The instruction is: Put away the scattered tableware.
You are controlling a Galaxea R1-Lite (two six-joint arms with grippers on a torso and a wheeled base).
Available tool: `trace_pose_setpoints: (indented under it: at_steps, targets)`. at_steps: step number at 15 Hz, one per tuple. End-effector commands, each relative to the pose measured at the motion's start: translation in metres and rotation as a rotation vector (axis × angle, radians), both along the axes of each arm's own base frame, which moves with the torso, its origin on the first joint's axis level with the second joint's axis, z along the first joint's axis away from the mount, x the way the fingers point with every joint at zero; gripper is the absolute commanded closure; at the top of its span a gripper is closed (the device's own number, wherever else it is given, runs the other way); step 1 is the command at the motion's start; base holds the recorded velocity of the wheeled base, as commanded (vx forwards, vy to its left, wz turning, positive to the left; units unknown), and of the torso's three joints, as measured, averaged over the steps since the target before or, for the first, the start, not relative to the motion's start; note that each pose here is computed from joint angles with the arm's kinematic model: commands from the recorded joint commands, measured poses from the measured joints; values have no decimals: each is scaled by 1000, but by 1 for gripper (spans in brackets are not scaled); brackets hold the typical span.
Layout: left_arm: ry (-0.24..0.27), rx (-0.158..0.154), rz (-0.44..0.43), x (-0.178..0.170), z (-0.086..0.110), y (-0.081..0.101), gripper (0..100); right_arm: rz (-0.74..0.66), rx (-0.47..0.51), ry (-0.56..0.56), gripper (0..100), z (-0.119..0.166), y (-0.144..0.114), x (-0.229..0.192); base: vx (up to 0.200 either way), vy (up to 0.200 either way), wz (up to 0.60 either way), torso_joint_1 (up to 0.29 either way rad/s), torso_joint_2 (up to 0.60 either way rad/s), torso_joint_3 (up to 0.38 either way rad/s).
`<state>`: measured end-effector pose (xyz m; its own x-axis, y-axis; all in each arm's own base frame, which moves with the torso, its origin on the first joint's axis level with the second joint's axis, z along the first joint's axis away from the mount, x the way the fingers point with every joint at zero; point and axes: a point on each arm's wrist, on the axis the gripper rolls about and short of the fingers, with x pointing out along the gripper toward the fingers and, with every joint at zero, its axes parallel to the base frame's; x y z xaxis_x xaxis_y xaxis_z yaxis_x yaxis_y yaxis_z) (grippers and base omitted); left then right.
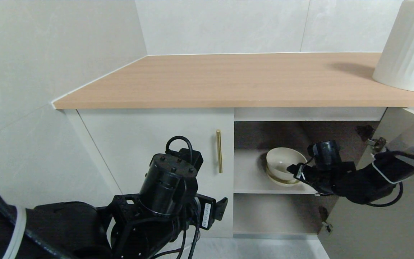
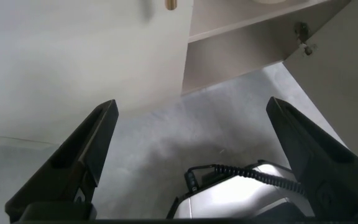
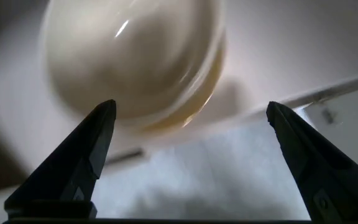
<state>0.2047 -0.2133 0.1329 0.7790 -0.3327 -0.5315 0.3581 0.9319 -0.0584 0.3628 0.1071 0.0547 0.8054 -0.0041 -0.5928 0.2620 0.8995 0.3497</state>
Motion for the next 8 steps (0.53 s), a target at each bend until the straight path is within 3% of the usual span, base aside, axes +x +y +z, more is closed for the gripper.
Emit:
trace_pose_setpoints:
  at_steps: [1,2,5,8]
  targets:
    - [-15,-14,13,1,6,5,0,39,0,-18,0,19,3,-14,0,0,0,0,0,0]
    - [-54,-34,44,-2,18,12,0,76,3,-2,0,36,3,-29,0,0,0,0,0,0]
    - [-90,-71,103,-6,34,45,0,191,5,38,0,79,-9,-86,0,0,0,0,0,0]
    - [-73,-37,156,-8,26,70,0,346,-76,34,0,116,-19,-143,0,0,0,0,0,0]
